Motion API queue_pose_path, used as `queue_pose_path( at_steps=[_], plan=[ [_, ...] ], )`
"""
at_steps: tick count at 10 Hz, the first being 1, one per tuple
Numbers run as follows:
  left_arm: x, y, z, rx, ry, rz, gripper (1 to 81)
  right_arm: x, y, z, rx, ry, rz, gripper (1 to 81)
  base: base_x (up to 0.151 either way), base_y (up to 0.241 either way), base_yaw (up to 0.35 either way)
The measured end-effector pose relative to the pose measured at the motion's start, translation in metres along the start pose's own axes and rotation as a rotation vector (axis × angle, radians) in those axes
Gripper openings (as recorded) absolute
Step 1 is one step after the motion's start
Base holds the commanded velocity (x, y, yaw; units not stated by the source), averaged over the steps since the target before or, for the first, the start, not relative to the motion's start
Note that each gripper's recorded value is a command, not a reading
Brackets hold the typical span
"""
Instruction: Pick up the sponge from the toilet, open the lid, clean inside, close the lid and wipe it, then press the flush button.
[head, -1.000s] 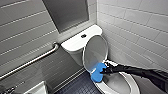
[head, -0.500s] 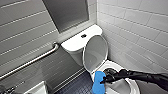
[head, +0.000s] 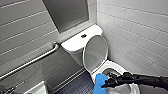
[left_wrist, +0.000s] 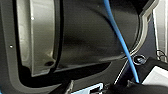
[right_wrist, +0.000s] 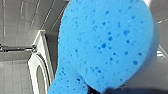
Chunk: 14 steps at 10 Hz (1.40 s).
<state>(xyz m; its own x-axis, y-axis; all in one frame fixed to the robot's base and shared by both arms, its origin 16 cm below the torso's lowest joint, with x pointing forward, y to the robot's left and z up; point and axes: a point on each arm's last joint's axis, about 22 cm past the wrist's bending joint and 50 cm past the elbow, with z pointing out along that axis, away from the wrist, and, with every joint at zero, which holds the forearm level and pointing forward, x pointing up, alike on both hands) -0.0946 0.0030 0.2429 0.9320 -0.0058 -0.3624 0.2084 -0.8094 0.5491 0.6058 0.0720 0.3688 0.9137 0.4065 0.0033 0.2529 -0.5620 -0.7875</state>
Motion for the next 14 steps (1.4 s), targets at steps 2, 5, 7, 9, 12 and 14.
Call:
queue_pose_path(
  at_steps=[2, 5, 7, 9, 12, 14],
  plan=[
    [0.000, 0.000, 0.000, 0.000, 0.000, 0.000, 81.1, -0.012, 0.037, 0.006, -0.022, 0.033, 0.130, 1.0, 0.000, 0.000, 0.000],
    [-0.001, 0.000, 0.000, 0.000, -0.001, 0.000, 81.1, -0.010, 0.096, 0.008, -0.007, 0.183, 0.336, 1.0, 0.000, 0.000, 0.000],
    [0.000, 0.000, 0.000, 0.000, 0.000, 0.000, 81.1, -0.007, 0.109, 0.002, 0.002, 0.230, 0.377, 1.0, 0.000, 0.000, 0.000],
    [0.000, 0.000, 0.000, 0.000, -0.001, 0.000, 81.1, 0.001, 0.139, -0.027, -0.023, 0.308, 0.390, 1.0, 0.000, 0.000, 0.000],
    [0.000, 0.001, 0.000, -0.001, -0.001, 0.001, 81.1, -0.024, 0.179, -0.084, -0.093, 0.341, 0.404, 1.0, 0.000, 0.000, 0.000],
    [0.000, 0.001, 0.000, -0.002, -0.002, 0.002, 81.1, -0.050, 0.130, -0.084, 0.002, 0.298, 0.372, 1.0, 0.000, 0.000, 0.000]
  ],
)
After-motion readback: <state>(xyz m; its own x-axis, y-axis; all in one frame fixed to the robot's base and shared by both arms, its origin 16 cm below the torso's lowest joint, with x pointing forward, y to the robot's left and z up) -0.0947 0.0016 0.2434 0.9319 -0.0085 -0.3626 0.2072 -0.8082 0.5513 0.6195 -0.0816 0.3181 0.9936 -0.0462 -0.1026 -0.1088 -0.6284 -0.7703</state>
